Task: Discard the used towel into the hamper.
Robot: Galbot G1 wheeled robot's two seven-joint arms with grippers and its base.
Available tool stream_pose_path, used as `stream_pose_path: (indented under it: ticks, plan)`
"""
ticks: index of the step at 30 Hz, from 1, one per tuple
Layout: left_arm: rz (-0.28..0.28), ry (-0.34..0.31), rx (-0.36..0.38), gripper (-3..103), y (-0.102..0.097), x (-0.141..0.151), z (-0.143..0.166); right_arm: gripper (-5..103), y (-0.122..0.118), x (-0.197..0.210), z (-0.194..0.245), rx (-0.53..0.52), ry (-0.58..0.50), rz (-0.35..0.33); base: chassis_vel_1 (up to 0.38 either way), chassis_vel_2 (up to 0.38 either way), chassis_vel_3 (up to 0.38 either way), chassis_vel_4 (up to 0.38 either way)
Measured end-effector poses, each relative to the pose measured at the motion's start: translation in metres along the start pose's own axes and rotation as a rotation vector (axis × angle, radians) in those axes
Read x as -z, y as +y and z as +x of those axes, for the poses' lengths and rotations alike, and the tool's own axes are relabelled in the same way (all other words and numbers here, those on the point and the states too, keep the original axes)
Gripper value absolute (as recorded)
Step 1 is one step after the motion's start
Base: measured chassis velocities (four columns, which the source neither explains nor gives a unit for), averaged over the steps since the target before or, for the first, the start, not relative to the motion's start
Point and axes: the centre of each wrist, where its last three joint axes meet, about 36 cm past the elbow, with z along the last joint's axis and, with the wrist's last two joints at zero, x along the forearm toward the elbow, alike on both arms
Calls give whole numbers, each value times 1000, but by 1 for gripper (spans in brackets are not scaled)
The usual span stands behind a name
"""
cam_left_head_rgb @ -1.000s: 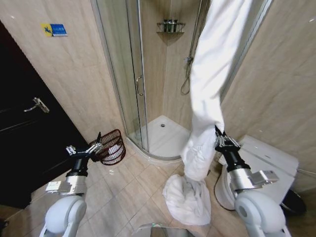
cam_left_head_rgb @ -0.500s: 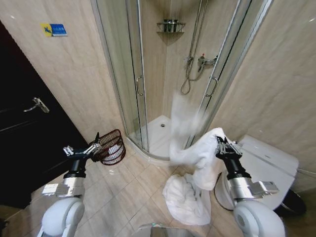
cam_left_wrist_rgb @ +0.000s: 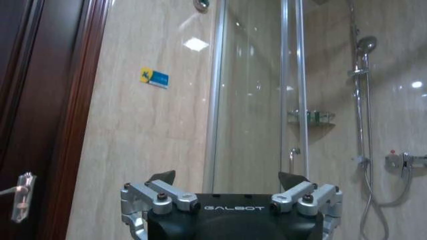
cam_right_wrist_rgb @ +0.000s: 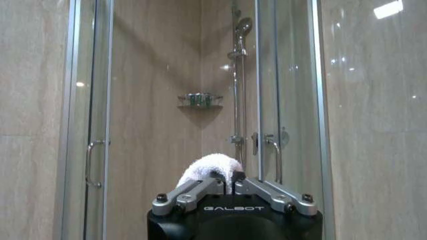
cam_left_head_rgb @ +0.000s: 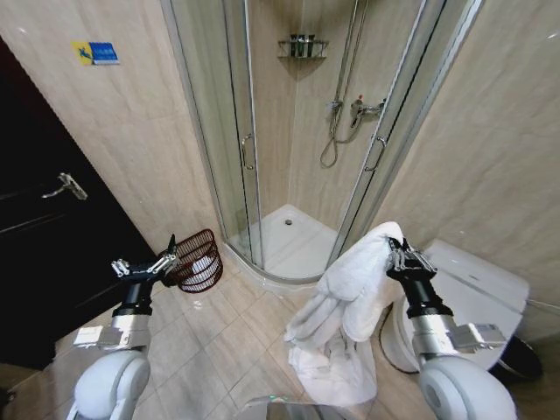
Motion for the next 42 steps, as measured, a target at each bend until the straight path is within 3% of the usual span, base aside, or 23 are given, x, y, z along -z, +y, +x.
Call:
stream_pose_path:
  ticks: [16,42]
  plan:
    - [-27,24,-28,100,-5,1,2,4,2,3,-6,21,-6,0,3,2,2,3]
    - [-42,31,-39,100,-12,-2,3,4,2,8,-15,47,-44,11,98,105,98,102]
